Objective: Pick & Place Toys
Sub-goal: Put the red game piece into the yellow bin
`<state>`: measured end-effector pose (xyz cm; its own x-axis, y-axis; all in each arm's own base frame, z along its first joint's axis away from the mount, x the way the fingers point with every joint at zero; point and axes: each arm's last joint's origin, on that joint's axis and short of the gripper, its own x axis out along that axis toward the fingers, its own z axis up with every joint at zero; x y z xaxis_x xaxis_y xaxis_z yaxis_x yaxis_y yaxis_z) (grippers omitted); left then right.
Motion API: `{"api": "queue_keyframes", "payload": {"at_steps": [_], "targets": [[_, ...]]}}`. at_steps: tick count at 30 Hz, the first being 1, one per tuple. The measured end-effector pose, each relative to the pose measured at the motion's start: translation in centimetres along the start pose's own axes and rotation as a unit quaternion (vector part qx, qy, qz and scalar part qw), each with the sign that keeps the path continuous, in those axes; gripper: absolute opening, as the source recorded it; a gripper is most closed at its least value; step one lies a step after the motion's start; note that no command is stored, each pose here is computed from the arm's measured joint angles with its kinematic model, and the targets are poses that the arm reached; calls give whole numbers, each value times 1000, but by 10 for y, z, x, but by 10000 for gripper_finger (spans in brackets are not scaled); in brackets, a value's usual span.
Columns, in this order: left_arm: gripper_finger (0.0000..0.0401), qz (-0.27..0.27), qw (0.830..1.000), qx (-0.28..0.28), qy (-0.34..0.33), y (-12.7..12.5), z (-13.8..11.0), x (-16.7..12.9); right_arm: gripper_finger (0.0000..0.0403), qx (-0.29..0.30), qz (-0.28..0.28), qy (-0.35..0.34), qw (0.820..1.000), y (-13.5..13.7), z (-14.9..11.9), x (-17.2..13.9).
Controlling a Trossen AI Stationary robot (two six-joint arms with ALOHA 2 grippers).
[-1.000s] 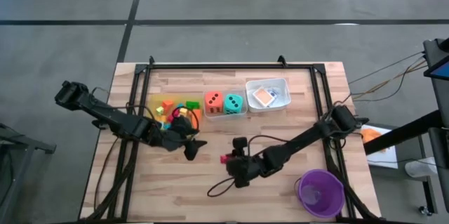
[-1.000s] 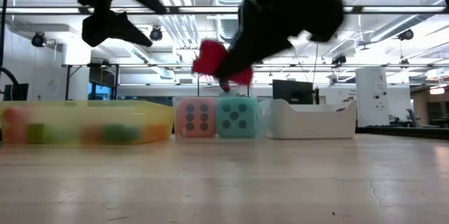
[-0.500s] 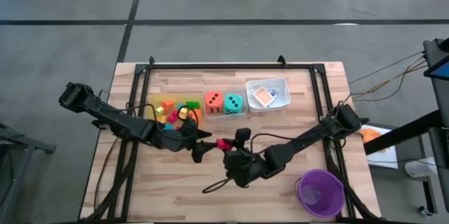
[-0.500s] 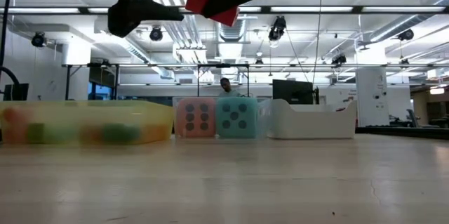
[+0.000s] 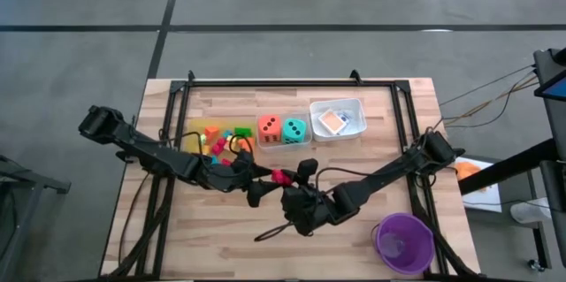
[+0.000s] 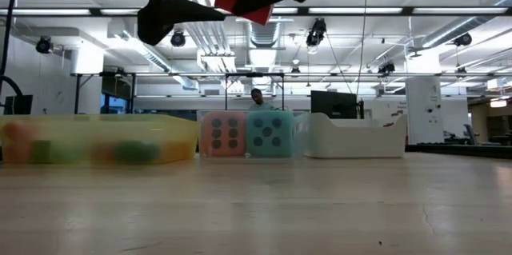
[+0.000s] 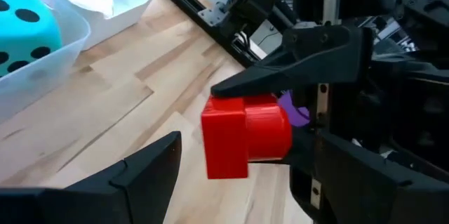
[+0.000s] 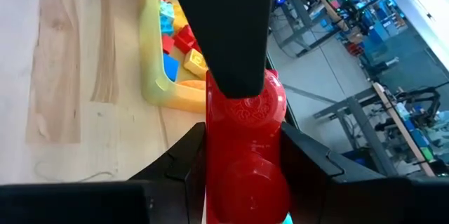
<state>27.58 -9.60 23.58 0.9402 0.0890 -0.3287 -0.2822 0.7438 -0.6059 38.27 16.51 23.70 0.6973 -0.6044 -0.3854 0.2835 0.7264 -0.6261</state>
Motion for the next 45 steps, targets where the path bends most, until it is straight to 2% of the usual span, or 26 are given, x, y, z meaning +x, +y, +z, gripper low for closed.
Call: {"api": "queue_keyframes", "payload": {"at_steps": [18, 22, 31, 39, 41, 45], "targets": [[307, 7, 1000, 19, -16, 1, 3, 1, 128, -7, 16, -22, 1000, -3, 13, -2], [277, 4, 1000, 22, -16, 0, 3, 1, 128, -18, 16, -24, 999, -3, 13, -2], [153, -13, 1000, 25, -13, -2, 4, 1, 128, -33, -2, -24, 999, -4, 14, 0], [150, -17, 999, 34, -15, -3, 5, 1, 128, -39, -10, -24, 999, -5, 14, 0], [150, -17, 999, 35, -15, -3, 5, 0, 145, -39, -1, -25, 999, -4, 14, 0], [149, -10, 999, 51, -8, -1, 3, 1, 248, -9, 13, -28, 999, -4, 15, 0]]}}
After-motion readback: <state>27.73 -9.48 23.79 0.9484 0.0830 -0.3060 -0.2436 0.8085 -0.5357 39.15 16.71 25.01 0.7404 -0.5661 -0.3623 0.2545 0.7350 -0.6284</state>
